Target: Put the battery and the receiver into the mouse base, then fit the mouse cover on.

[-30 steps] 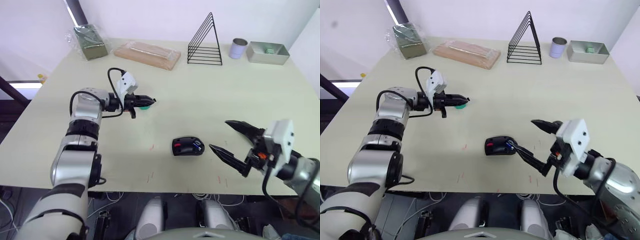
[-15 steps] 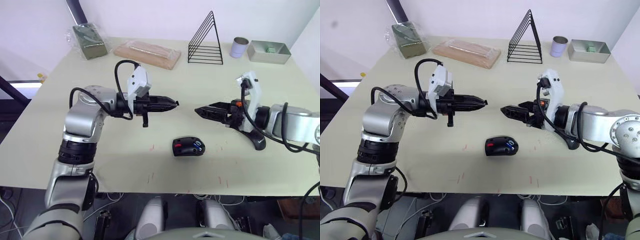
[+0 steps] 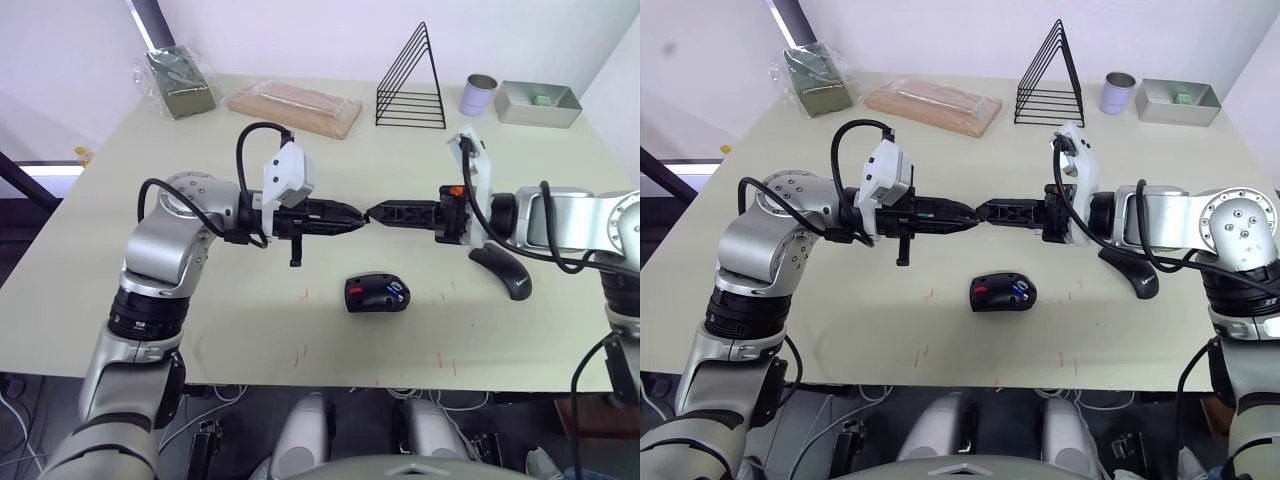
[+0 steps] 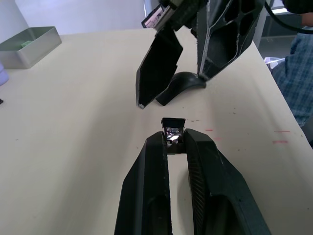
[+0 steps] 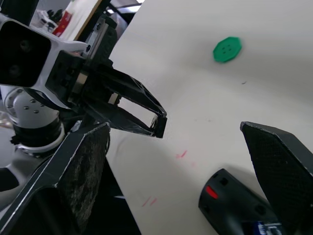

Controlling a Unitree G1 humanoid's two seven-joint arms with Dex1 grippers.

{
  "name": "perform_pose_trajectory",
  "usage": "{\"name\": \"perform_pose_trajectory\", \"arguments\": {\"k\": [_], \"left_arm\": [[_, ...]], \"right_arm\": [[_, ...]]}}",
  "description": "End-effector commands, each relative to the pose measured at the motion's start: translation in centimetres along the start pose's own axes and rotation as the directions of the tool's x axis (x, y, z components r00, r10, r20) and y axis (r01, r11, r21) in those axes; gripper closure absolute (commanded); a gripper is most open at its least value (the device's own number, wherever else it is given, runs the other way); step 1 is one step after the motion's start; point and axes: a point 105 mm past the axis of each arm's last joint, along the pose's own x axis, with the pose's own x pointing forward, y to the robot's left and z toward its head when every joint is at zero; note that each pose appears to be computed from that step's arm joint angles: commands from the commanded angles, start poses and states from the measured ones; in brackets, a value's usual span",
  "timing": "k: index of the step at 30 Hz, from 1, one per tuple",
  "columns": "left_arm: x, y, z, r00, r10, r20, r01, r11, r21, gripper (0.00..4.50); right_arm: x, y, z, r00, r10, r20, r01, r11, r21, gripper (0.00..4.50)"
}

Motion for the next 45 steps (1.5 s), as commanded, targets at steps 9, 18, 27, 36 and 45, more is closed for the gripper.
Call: {"name": "perform_pose_trajectory", "arguments": {"k": [9, 18, 27, 36, 45], "left_arm": [[0.34, -0.27, 1.00, 0.999, -0.030, 0.019, 0.029, 0.996, 0.084, 4.48], [0.50, -0.10, 0.98, 0.999, -0.032, 0.012, 0.031, 0.995, 0.095, 4.48], [0.61, -0.24, 1.12, 0.999, -0.043, 0.010, 0.042, 0.994, 0.104, 4.48], [0.75, -0.17, 1.13, 0.999, -0.046, 0.007, 0.045, 0.993, 0.110, 4.48], [0.72, -0.09, 0.96, 0.999, -0.040, 0.002, 0.039, 0.993, 0.115, 4.48]], "right_arm": [[0.02, 0.19, 1.13, 0.998, 0.067, -0.005, -0.066, 0.996, 0.056, 2.63], [0.17, 0.48, 0.77, 0.995, 0.097, -0.025, -0.095, 0.994, 0.059, 2.63], [0.24, 0.44, 0.51, 0.994, 0.103, -0.032, -0.100, 0.993, 0.065, 3.38], [0.37, 0.48, 0.51, 0.994, 0.107, -0.028, -0.105, 0.992, 0.071, 3.71], [0.39, 0.42, 0.23, 0.994, 0.108, -0.032, -0.105, 0.992, 0.074, 3.71]]}}
